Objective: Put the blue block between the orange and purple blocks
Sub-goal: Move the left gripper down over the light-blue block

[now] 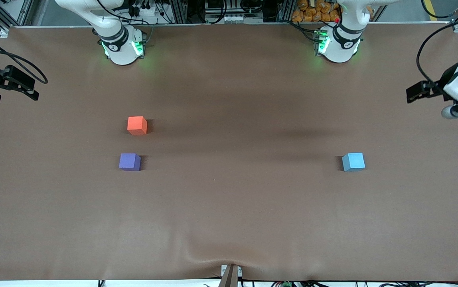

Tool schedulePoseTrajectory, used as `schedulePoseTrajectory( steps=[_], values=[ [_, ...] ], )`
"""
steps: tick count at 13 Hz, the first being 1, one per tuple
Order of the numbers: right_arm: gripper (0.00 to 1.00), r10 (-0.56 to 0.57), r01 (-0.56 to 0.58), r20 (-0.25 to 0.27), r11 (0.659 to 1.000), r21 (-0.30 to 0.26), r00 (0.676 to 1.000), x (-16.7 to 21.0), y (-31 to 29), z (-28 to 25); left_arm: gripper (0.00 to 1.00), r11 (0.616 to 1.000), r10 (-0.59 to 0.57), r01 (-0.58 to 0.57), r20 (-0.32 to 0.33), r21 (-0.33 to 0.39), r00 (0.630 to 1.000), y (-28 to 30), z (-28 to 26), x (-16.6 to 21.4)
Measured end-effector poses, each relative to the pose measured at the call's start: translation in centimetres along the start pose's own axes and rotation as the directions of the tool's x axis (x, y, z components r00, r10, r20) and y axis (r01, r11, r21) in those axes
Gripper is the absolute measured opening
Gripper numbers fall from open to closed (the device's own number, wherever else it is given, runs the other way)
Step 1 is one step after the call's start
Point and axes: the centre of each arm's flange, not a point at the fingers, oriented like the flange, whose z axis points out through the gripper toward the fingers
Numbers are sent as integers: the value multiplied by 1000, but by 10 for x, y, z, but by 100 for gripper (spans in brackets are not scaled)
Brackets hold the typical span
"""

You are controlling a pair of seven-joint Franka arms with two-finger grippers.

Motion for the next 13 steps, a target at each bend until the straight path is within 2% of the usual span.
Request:
schedulePoseTrajectory(
  steps=[3, 7, 13],
  values=[
    [100, 0, 0, 3, 1000, 0, 1000, 0, 0, 0, 100, 1000, -12, 12, -25, -8, 1000, -7, 35, 30],
    [100, 0, 0, 4, 1000, 0, 1000, 0, 0, 1, 100, 1000, -3, 1, -81, -19, 997, -1, 114, 56],
    [100, 0, 0, 4, 1000, 1, 1000, 0, 0, 1, 100, 998, 17, -21, -52, -66, 998, 25, 184, 53]
  ],
)
